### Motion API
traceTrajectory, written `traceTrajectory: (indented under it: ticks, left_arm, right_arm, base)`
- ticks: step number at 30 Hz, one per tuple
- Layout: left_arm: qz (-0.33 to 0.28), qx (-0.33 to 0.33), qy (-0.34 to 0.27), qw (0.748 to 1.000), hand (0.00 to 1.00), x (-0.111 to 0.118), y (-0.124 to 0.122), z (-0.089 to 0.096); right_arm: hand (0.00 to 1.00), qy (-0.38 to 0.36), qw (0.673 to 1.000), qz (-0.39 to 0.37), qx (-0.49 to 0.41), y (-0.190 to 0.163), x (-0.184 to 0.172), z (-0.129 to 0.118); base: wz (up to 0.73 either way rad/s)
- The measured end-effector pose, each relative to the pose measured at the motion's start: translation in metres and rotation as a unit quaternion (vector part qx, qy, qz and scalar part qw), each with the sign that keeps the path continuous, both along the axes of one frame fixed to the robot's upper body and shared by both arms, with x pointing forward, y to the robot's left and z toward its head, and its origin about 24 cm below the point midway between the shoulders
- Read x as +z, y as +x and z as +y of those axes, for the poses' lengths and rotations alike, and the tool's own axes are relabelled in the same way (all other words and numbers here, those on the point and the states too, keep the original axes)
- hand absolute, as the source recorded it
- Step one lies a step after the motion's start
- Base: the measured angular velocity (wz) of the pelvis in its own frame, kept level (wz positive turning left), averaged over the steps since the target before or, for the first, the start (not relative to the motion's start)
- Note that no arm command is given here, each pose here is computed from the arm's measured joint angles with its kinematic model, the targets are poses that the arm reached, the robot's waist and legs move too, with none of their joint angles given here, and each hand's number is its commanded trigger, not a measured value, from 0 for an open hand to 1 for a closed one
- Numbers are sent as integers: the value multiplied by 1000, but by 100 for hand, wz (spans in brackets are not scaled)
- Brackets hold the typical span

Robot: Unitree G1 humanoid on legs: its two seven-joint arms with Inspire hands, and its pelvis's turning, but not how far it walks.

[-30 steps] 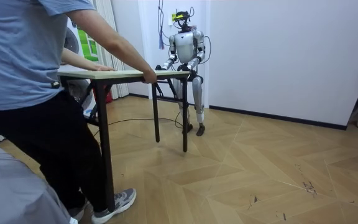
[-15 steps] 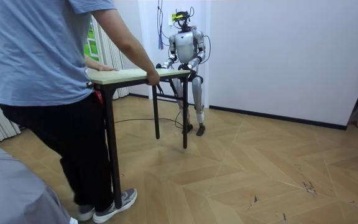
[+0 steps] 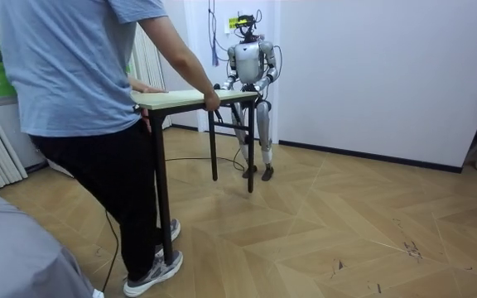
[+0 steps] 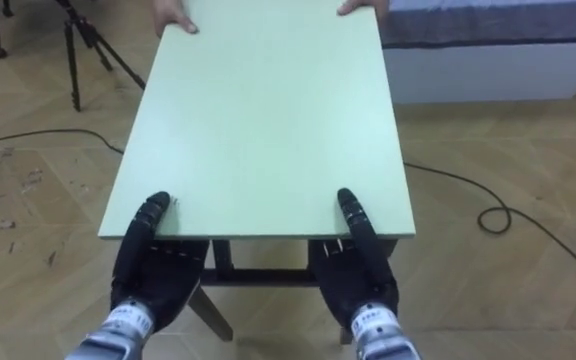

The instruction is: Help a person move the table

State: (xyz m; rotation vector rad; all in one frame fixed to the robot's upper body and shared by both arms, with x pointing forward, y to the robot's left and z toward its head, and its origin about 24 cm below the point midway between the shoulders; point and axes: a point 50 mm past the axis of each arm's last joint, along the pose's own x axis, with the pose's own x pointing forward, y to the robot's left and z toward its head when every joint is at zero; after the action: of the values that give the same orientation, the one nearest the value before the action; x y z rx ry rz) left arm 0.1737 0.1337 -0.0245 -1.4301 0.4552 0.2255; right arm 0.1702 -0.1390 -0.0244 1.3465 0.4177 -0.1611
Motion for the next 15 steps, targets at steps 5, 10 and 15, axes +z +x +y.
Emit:
traceTrajectory:
  ticks: [5,10,15]
  left_arm:
    - [-7,-4,1,1000,100,-2,-6,-3]
    - [-12,2,0,1000,100,-5,-10,-2]
    - [-17,3,4,1000,100,-6,-13,2]
  right_arm:
    - [100,6,1000,-5,-5,-9,-3,0]
    - [100,19,1000,-9,1,-13,-5,3]
    - [100,21,1000,-14,4,-18,-7,6]
  base:
    - [0]
    - [-1]
    - [0]
